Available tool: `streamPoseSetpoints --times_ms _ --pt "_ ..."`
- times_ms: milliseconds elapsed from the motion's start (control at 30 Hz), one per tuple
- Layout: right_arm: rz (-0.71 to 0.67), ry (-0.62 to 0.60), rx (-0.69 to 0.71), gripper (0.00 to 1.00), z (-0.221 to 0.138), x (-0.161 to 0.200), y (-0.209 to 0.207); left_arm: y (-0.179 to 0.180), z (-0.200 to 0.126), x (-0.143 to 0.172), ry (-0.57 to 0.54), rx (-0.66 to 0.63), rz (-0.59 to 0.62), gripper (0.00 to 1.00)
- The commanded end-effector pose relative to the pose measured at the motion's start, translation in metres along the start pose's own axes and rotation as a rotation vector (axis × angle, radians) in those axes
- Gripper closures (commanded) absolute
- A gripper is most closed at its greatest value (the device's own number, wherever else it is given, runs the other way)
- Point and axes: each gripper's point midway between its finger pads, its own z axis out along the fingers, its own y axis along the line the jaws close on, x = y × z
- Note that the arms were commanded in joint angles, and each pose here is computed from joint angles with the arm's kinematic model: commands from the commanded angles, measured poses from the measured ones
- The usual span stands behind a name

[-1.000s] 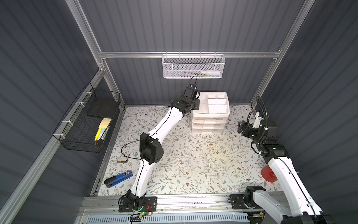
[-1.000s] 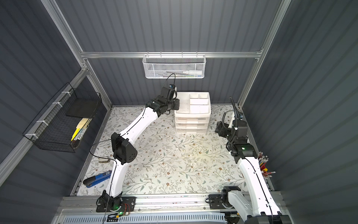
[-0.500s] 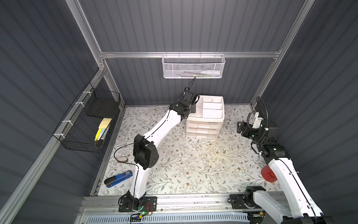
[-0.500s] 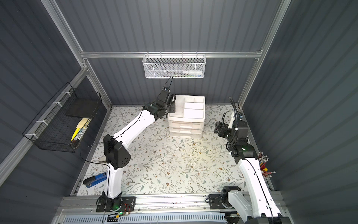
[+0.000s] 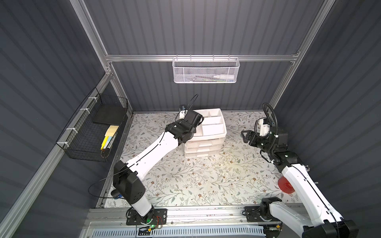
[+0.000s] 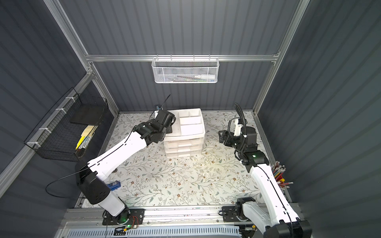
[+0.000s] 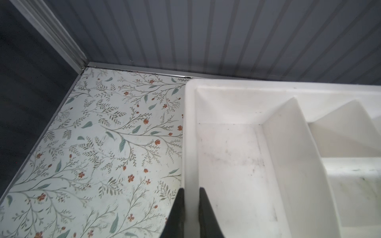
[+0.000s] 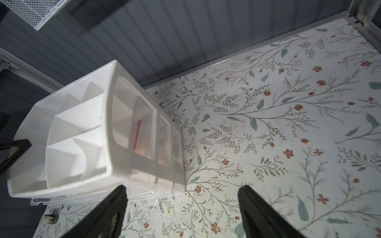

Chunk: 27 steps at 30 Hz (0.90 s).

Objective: Take the postcards out of the drawer
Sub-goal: Adjust the storage box at the center of the board.

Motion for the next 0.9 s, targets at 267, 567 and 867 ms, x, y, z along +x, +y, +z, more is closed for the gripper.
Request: streamPoseSetpoints --times_ms 267,567,867 --pt "-0.022 0.049 -0.115 0.16 -0.002 0.032 0.034 0.043 -0.025 0.013 -0.059 -0.061 -0.096 0.83" --pt "-0.068 0.088 -0.172 0.25 -0.005 0.062 0.055 0.038 -0.024 0.024 -0.029 -0.012 -0.048 0.59" --pt "-0.097 0.113 -0.216 0.39 -0.006 0.089 0.074 0.017 -0.055 -0.003 -0.077 0.185 0.013 0.41"
